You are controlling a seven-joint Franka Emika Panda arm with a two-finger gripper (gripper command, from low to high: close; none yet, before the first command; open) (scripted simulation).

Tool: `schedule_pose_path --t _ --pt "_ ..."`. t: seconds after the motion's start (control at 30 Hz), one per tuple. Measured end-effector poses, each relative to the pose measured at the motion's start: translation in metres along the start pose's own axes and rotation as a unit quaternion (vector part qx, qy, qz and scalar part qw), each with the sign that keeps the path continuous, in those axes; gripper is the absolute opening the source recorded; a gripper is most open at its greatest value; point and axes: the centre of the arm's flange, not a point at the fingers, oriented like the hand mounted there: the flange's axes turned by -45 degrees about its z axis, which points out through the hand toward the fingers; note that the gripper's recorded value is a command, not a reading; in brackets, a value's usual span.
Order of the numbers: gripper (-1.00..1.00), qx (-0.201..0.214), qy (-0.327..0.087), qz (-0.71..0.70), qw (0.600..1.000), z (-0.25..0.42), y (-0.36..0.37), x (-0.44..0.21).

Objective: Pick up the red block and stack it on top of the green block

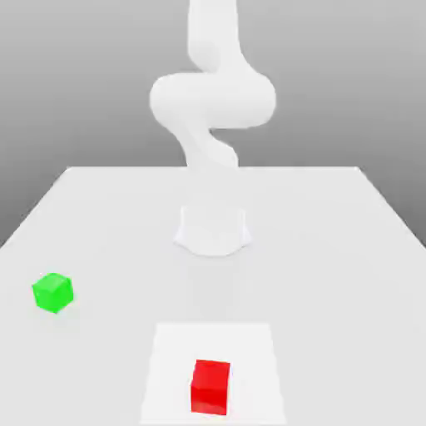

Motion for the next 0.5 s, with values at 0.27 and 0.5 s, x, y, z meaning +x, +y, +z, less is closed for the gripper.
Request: schedule_pose_path --t 0.27,0.5 --pt "0.0 -0.012 -0.121 0.015 0.992 0.164 0.001 -0.037" --pt "0.0 -0.019 -0.224 0.029 0.974 0.284 0.004 -0.11"
